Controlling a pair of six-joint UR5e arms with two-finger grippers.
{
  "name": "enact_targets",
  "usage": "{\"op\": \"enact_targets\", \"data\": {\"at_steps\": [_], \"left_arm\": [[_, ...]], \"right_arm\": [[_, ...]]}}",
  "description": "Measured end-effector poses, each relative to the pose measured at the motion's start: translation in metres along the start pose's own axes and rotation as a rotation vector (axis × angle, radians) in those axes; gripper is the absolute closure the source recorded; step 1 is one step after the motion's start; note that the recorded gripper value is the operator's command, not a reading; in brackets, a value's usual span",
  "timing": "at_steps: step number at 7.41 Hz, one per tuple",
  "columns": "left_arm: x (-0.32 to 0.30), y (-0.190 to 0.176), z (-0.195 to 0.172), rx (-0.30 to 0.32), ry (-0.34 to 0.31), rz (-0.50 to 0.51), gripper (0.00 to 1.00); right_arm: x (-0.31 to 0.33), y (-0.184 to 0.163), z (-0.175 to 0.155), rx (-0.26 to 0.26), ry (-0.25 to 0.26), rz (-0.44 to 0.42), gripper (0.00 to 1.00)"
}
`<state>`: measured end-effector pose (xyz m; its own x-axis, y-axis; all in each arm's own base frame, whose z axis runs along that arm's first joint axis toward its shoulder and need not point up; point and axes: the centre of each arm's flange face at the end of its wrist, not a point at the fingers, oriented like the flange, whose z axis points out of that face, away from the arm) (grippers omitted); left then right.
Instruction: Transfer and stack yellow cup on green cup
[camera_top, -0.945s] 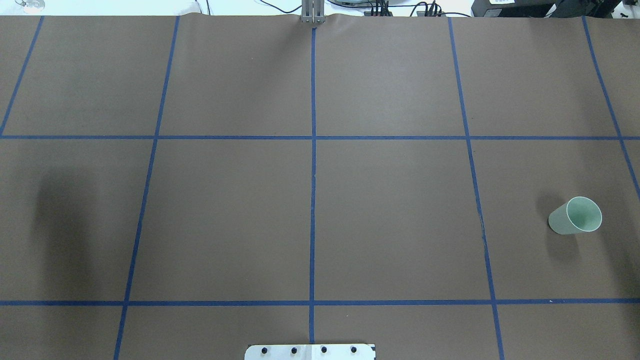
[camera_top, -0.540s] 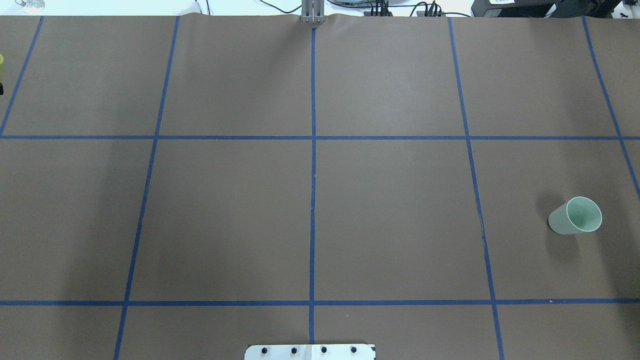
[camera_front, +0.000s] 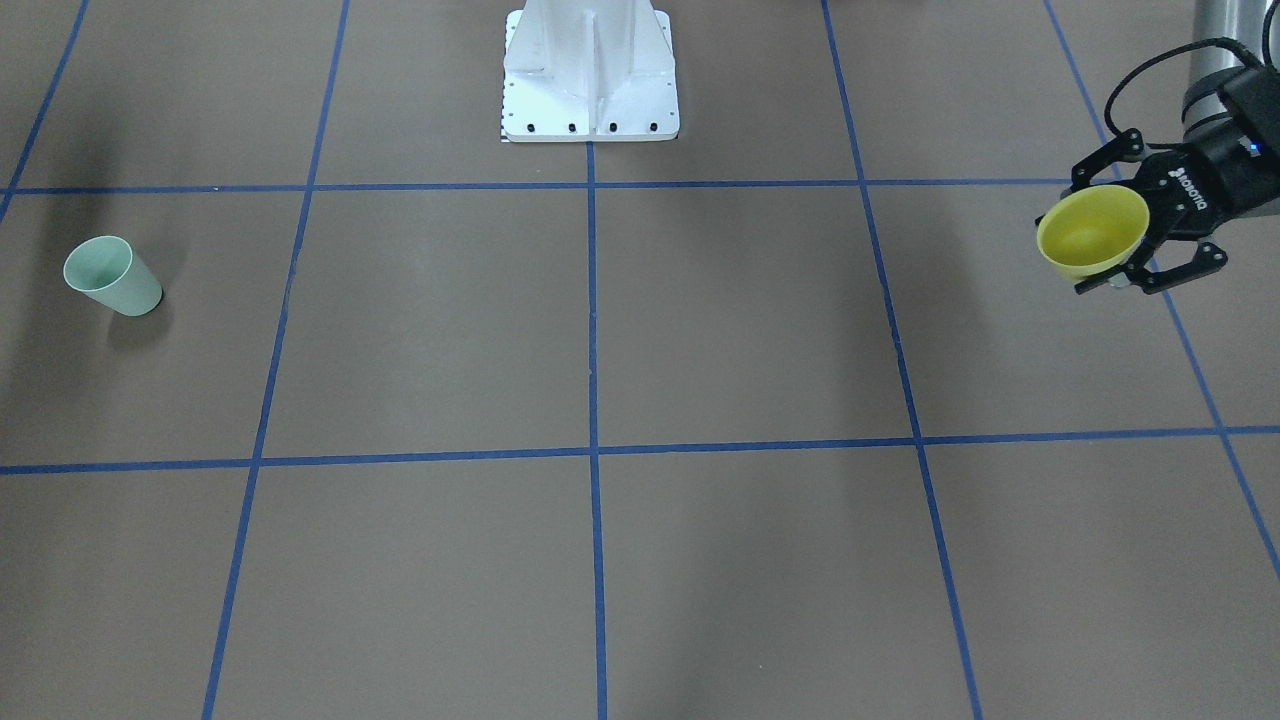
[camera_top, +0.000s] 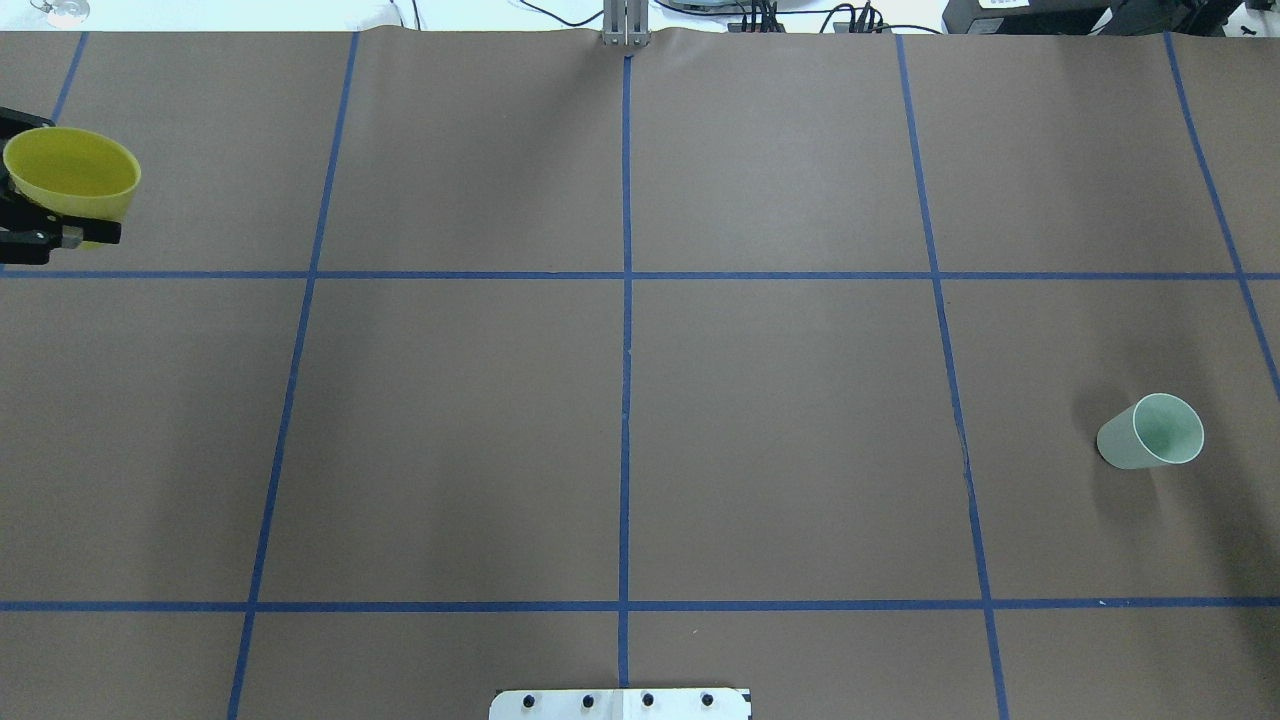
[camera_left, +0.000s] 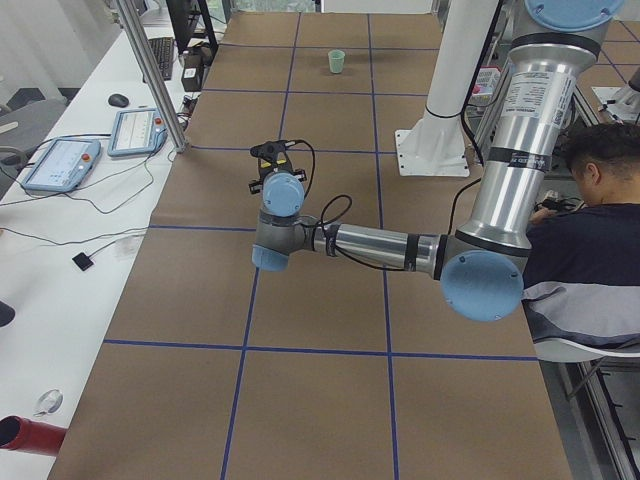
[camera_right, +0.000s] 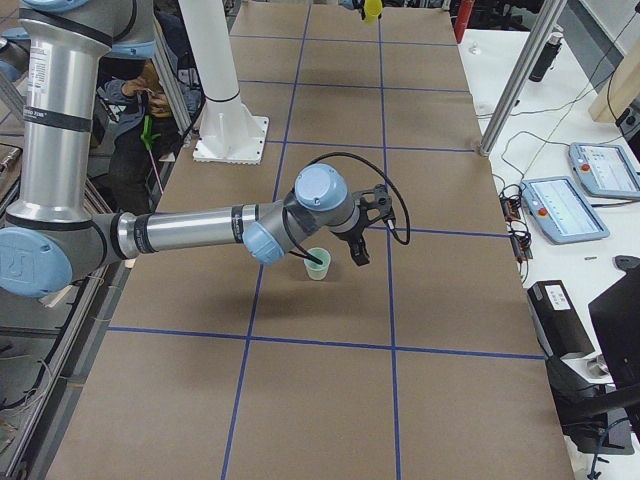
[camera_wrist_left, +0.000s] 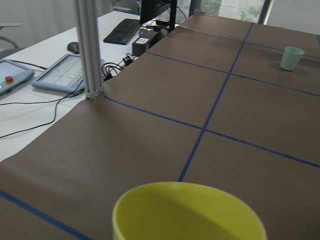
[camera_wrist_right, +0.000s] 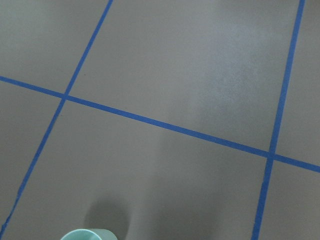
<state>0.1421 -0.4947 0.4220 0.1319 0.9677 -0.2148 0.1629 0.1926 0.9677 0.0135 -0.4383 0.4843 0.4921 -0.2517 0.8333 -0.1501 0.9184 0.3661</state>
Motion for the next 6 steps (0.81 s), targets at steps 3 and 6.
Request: {"op": "enact_targets", "data": {"at_steps": [3,6], "left_arm": [[0.067,-0.027,0.151,0.135,0.179,0.094,1.00],[0.158,-0.056,0.282,0.361,0.223,0.068,1.00]], "right_arm": [[-0.076,-0.046,0.031,-0.035,-0.091,0.041,0.00],[-0.165,-0.089,0.059,-0.060,-0.173,0.085,0.00]]}}
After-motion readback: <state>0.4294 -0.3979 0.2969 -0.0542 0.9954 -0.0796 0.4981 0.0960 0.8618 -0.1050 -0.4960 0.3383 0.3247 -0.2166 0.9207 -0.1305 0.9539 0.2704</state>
